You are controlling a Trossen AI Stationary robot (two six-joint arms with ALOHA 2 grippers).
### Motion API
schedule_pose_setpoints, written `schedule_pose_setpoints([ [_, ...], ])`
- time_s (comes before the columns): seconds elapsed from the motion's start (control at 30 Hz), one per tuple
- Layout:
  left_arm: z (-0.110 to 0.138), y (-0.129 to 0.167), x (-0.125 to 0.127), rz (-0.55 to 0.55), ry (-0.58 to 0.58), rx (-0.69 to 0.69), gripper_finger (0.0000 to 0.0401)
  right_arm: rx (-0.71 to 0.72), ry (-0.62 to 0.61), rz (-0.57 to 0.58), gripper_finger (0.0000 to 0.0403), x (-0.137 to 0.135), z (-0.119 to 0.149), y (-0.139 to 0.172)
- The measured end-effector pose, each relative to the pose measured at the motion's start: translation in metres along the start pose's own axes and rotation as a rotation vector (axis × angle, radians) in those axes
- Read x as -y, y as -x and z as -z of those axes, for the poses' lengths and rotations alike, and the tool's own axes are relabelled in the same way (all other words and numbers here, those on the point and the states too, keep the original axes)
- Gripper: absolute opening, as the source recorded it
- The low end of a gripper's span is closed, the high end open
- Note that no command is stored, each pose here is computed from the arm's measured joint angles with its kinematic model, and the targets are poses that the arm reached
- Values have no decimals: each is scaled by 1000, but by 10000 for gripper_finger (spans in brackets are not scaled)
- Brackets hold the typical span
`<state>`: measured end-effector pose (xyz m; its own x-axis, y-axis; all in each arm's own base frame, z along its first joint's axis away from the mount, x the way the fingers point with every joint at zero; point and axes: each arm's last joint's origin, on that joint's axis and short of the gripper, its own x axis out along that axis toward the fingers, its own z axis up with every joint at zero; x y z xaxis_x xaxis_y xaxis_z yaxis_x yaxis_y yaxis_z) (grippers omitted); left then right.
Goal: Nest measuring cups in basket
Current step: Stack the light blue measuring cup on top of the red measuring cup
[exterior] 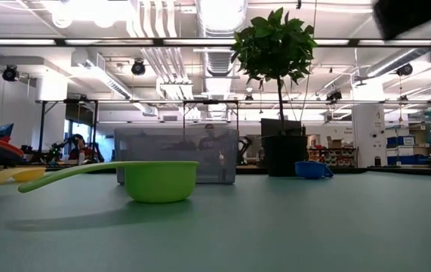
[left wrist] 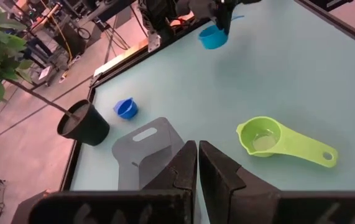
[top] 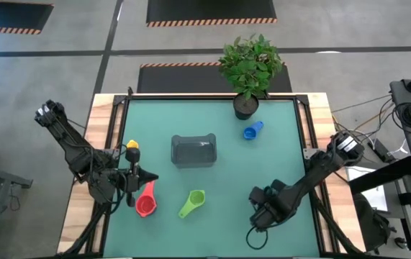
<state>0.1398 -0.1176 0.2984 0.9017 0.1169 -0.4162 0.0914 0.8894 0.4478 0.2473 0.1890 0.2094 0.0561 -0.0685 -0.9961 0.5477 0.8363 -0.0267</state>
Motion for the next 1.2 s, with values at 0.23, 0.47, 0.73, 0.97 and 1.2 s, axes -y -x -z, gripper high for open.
schedule_pose_setpoints([
  [0.23,0,0,0,1,26,0,0,262,108,-16,11,-9,-38,24],
  [0.47,-1,-1,1,3,87,1,0,441,390,-82,11,-21,-81,28],
  [0.73,-11,-10,14,100,137,48,0,678,923,-337,9,-42,-107,49],
  [0.97,-32,-20,31,267,80,210,7,842,1344,-370,9,-50,-109,58],
  [1.2,-45,-28,39,257,28,321,71,859,1361,-363,9,-47,-115,58],
])
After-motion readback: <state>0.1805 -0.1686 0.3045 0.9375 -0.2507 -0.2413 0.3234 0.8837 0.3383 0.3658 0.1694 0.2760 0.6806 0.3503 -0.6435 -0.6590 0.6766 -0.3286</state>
